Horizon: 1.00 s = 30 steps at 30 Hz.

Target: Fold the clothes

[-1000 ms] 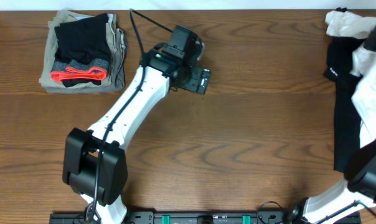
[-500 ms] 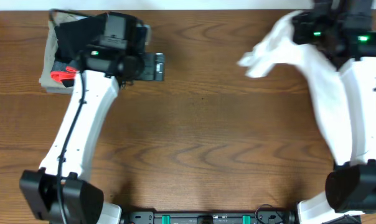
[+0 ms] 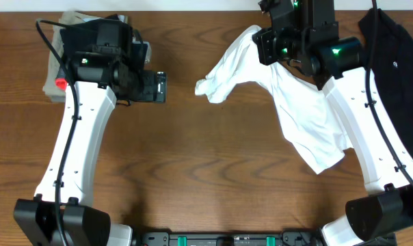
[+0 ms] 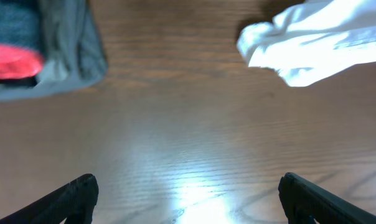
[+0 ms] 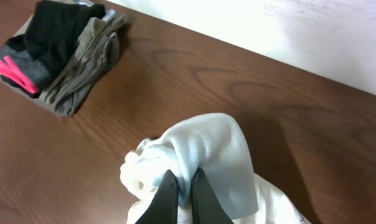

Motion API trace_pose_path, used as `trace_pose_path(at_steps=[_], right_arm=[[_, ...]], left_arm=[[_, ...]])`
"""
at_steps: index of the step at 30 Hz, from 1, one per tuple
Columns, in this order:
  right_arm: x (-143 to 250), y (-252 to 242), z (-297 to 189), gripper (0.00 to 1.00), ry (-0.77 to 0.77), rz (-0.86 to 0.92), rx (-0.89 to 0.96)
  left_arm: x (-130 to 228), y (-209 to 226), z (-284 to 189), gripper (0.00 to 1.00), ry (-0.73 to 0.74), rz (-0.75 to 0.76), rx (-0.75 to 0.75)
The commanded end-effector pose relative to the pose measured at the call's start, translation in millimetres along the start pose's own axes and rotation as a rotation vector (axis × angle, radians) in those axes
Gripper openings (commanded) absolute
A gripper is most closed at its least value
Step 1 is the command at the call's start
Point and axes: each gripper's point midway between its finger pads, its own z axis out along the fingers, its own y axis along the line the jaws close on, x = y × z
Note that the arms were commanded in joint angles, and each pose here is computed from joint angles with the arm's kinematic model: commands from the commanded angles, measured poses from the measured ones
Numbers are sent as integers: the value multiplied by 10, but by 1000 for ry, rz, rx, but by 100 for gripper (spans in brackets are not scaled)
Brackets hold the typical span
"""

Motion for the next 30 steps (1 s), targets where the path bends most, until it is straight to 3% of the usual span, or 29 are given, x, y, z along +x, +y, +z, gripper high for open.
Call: trace_pose_path(at_steps=[1, 10, 20, 21, 22, 24, 26, 28, 30], right_arm=[[-62, 1, -17, 1, -17, 35, 16], [-19, 12, -15, 1, 0, 38, 11], [44, 12, -14, 1, 25, 45, 11], [56, 12, -14, 5, 30, 46, 11], [70, 12, -14, 16, 35, 47, 12], [107, 12, -15, 28, 50, 51, 12], [146, 12, -17, 34, 66, 54, 12], [173, 12, -18, 31, 76, 57, 13], [186, 11, -14, 19, 81, 58, 13]], left_arm=[[31, -192, 54, 94, -2, 112, 87], [71, -645, 698, 94, -51, 331, 265], [-69, -1078, 1036, 93, -158, 449, 311], [-104, -1097, 1029, 93, -173, 450, 310], [-139, -1104, 1022, 93, -187, 445, 308], [-207, -1078, 1018, 93, -208, 412, 293], [-233, -1029, 1024, 93, -212, 393, 274], [-237, -1001, 1024, 93, -210, 383, 272], [-241, -986, 1024, 93, -208, 365, 272]])
